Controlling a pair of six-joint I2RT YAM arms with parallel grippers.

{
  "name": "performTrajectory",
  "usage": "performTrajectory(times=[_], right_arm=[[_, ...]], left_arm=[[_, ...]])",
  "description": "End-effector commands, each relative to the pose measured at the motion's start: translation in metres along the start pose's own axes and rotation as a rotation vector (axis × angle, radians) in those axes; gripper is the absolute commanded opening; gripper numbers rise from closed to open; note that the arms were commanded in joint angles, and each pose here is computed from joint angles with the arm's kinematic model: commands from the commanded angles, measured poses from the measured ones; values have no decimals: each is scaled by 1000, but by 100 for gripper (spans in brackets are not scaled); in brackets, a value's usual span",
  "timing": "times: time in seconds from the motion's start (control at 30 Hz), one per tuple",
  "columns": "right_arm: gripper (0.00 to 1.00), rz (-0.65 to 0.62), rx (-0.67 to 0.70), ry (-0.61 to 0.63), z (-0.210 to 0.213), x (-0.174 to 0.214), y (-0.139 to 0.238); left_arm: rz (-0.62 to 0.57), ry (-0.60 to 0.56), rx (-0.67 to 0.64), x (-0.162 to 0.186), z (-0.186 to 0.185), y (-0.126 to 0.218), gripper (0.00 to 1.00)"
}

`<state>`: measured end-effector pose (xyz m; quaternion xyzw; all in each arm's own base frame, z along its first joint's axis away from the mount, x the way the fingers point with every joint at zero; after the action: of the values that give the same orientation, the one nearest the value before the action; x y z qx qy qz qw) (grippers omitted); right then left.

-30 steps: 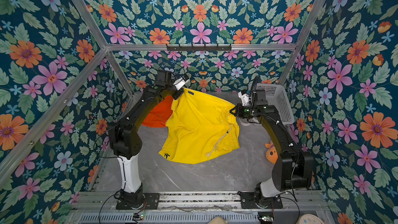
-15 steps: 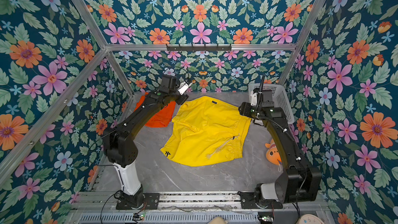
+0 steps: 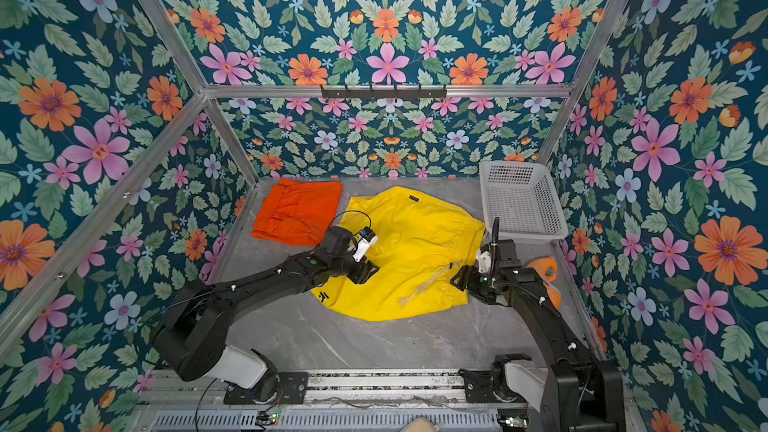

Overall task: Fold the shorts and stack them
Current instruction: 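Lay the yellow shorts flat on the table with both grippers, then grasp the waistband with the right gripper and the leg hem with the left gripper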

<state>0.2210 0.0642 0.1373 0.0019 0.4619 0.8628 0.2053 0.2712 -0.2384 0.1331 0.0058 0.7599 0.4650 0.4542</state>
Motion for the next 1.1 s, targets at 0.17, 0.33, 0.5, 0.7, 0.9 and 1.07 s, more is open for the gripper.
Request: performTrajectory(times=[0.17, 0.33, 0.5, 0.7, 0.9, 1.07], right_arm=[[69, -73, -75, -48, -25, -20, -24], [69, -55, -94, -92, -33, -21, -36], [67, -18, -163, -79, -30, -25, -46], [62, 38, -311, 4, -11, -11, -46], [63, 50, -219, 21, -12, 4, -52], [65, 76, -99, -3, -15, 2, -69]], left_arm=[[-14, 99, 4, 14, 3, -15, 60], [5, 106, 3, 21, 4, -21, 60], [10, 110, 7, 22, 4, -24, 60], [18, 119, 7, 26, 5, -28, 60], [26, 126, 5, 27, 6, -31, 60], [32, 135, 9, 26, 6, -35, 60]])
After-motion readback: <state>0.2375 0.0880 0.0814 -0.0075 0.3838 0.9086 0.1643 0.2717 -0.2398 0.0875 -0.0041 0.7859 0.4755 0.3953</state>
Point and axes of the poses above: each gripper's point midway between its finger pads, its own y axis back along the fingers, its own z axis along the line the jaws close on, x = y × z, the point moved 6 cm from there along y, back along the fingers
